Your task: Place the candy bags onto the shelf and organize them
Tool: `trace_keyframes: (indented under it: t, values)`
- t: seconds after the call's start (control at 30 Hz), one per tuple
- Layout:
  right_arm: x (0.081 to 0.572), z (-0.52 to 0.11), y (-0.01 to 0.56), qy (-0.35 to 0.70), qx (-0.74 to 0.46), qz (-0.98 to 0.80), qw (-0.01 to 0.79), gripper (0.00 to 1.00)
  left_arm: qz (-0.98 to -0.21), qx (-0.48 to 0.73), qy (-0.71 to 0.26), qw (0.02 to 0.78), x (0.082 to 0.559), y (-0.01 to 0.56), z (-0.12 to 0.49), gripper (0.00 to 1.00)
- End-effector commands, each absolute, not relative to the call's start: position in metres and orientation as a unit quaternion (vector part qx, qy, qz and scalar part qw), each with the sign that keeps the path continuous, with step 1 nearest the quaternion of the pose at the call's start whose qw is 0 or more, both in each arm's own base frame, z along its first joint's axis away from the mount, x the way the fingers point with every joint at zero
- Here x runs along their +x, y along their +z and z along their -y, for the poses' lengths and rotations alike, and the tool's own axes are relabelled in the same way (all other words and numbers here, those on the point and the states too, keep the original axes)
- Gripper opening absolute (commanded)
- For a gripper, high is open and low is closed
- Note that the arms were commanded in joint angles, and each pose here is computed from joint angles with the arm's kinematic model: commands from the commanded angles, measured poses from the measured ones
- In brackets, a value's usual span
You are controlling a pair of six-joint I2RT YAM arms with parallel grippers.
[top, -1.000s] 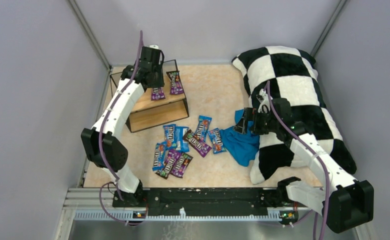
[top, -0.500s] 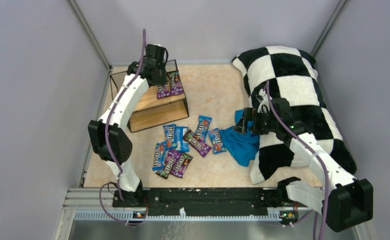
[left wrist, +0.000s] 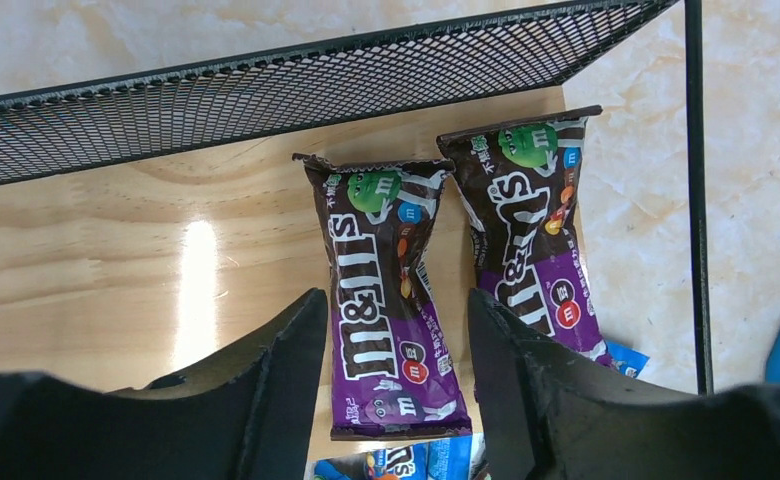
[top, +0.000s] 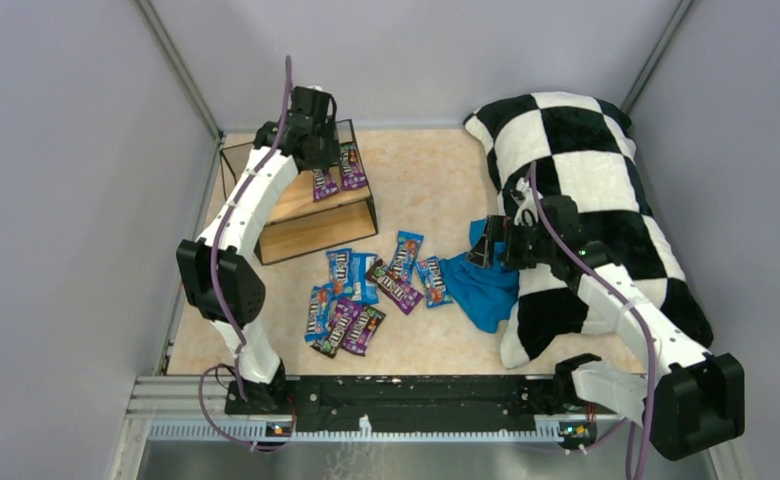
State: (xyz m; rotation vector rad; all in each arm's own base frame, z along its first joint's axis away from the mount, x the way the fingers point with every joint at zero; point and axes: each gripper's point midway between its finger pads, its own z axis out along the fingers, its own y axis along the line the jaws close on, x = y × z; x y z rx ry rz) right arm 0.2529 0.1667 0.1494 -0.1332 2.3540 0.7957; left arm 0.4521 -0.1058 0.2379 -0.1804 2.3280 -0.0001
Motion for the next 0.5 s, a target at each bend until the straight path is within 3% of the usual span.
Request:
trace_keyframes:
  t: [0.0,0.3,0.47]
  values:
    - [0.261,-0.171,0.157,0.308,-0.065,-0.885,0.343,0.99,-0.908,-0.073,-0.013,0.413,0.45,0.26,0.106,0.62]
    - [0.261,-0.172,0.156,0.309,-0.064,-0.886,0.341,0.99,-0.91,-0.076,-0.048,0.404,0.425,0.26,0.101,0.64]
    - [0.261,-0.17,0.157,0.304,-0.064,-0.887,0.342,0.99,-0.898,-0.06,-0.117,0.419,0.385,0.279,0.109,0.92]
